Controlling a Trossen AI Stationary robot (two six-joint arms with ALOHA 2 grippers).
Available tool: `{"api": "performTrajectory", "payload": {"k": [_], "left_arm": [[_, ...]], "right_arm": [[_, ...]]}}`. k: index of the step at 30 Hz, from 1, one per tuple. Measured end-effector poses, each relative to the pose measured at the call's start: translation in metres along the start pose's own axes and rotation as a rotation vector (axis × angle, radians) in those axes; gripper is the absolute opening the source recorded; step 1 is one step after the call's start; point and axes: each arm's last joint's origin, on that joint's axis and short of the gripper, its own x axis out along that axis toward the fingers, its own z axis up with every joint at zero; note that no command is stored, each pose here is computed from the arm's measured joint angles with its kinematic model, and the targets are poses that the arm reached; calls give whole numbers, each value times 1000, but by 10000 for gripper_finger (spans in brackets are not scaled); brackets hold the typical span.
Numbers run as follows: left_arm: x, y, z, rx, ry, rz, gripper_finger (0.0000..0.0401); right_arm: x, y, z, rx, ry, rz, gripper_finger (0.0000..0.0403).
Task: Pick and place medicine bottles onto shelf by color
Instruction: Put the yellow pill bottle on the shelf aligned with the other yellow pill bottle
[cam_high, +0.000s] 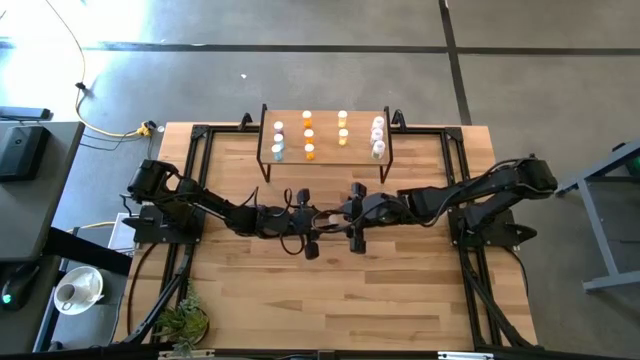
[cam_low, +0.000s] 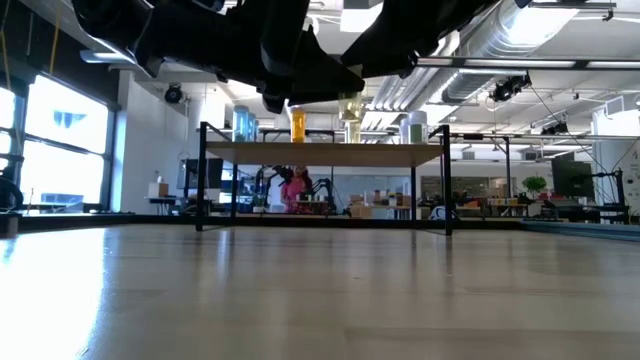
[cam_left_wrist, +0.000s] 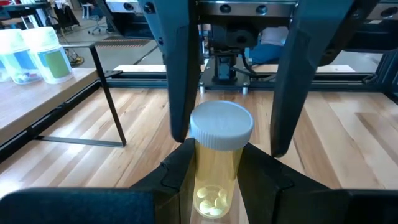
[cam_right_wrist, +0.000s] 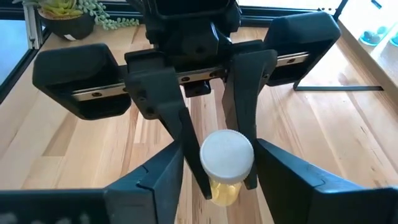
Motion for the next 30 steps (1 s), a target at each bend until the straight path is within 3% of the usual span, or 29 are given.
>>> {"api": "performTrajectory", "payload": {"k": [11,22,30], "left_arm": [[0,0,0,1,1,0,92],[1,3,0,-4,0,8,94],[2,5,0,-29,0,15,152]], "right_arm": [[0,0,-1,-1,7,-2,100],[0,0,-1,-1,7,-2,98],[0,-1,-1,-2,7,-22,98]]}}
